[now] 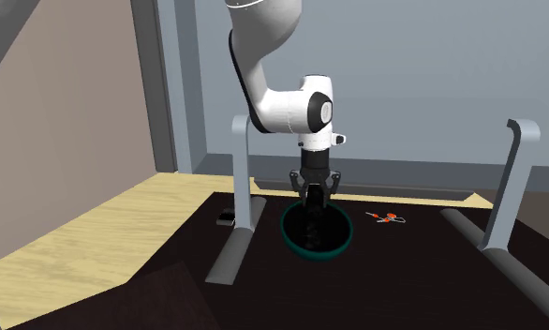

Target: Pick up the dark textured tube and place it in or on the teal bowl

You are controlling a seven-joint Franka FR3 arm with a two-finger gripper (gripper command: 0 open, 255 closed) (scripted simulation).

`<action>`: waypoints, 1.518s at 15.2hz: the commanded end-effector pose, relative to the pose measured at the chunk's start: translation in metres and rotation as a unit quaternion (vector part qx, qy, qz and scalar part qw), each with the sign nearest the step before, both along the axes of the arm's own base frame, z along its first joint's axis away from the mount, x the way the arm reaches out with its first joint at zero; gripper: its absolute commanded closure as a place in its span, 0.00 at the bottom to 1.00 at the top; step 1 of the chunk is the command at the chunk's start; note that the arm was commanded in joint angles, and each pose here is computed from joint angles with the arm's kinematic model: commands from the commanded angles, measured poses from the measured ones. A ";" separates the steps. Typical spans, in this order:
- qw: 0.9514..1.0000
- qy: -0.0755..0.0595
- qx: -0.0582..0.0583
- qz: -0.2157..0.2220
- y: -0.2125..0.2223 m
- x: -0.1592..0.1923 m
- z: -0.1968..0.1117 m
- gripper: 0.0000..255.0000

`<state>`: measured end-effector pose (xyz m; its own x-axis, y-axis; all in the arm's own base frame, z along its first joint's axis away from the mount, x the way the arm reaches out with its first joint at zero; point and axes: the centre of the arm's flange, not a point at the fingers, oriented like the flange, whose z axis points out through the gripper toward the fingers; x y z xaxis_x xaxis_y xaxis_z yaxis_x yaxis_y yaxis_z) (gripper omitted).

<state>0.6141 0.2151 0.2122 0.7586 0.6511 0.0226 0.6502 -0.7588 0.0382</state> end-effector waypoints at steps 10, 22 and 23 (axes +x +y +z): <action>1.000 0.000 0.000 0.000 -0.001 0.001 -0.002 0.00; 1.000 0.000 0.000 0.000 0.000 -0.001 0.048 0.00; 1.000 0.000 0.000 0.000 0.000 -0.001 0.048 0.00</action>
